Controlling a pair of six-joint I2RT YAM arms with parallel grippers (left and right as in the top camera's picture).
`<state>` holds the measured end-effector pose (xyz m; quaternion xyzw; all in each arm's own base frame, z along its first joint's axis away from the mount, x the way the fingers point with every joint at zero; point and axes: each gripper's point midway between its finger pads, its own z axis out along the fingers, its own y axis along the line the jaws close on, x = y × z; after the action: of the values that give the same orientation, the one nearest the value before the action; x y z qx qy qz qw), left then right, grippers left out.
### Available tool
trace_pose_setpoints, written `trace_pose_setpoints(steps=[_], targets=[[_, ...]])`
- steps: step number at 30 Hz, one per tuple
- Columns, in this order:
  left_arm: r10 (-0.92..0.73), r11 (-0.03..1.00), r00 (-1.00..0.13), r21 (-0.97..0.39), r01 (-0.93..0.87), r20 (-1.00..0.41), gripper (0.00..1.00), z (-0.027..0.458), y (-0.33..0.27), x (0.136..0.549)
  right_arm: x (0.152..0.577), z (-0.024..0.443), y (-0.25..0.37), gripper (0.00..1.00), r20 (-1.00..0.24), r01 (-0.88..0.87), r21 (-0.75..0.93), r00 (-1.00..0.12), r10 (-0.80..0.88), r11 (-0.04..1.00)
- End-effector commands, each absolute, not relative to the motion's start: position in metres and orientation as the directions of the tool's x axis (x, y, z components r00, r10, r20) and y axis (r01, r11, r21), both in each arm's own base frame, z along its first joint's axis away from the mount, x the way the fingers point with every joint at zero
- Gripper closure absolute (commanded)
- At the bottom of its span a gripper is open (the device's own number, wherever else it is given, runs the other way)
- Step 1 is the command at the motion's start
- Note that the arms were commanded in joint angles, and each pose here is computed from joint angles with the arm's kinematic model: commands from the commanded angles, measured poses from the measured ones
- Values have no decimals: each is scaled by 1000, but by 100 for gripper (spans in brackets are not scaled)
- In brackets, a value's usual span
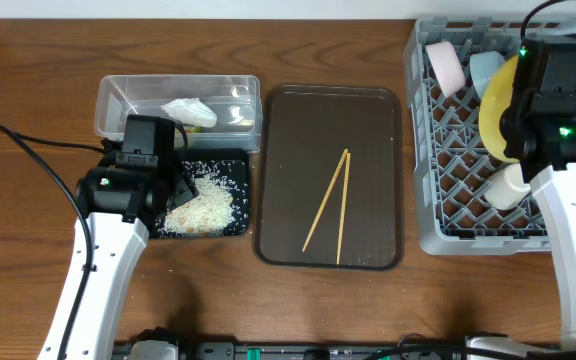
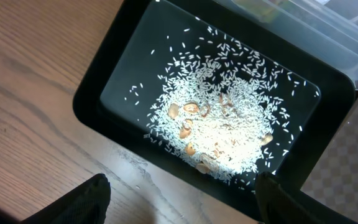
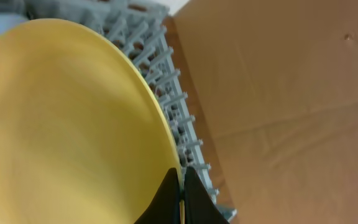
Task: Sort waste into correct bins and load items into the dishwasher rack
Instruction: 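Lift the yellow plate and stand it upright in the rack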
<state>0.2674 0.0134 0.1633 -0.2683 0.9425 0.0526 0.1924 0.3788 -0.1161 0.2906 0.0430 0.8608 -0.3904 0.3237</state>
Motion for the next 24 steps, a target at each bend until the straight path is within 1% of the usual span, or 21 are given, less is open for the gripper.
trace_pose_setpoints(steps=[1,9,13,17,18,19,21,23,24], targets=[[-492,846,-781,1,-533,-384,22,161,15,266,375,275,-120,99,-589,363,-635,-798,-124,682],[-492,846,-781,1,-534,-384,22,161,15,266,379,241,-120,99,-535,323,-658,-836,-122,680],[-492,846,-781,1,-534,-383,23,161,15,266,388,233,-120,99,-545,334,-651,-831,-114,681],[-492,846,-781,1,-534,-383,22,161,15,266,399,222,-111,99,-545,303,-626,-829,-125,718],[-492,846,-782,1,-533,-383,22,161,14,266,402,217,-105,97,-544,284,-613,-829,-133,737],[-492,846,-781,1,-534,-384,22,161,15,266,406,214,-99,94,-544,266,-600,-827,-140,754],[-492,846,-781,1,-534,-384,22,161,15,266,413,207,-86,82,-548,230,-571,-821,-157,788],[-492,846,-781,1,-534,-383,23,161,15,266,417,206,-79,59,-571,232,-541,-807,-151,809],[-492,846,-781,1,-534,-383,23,161,15,266,420,208,-79,52,-598,262,-519,-791,-127,814]])
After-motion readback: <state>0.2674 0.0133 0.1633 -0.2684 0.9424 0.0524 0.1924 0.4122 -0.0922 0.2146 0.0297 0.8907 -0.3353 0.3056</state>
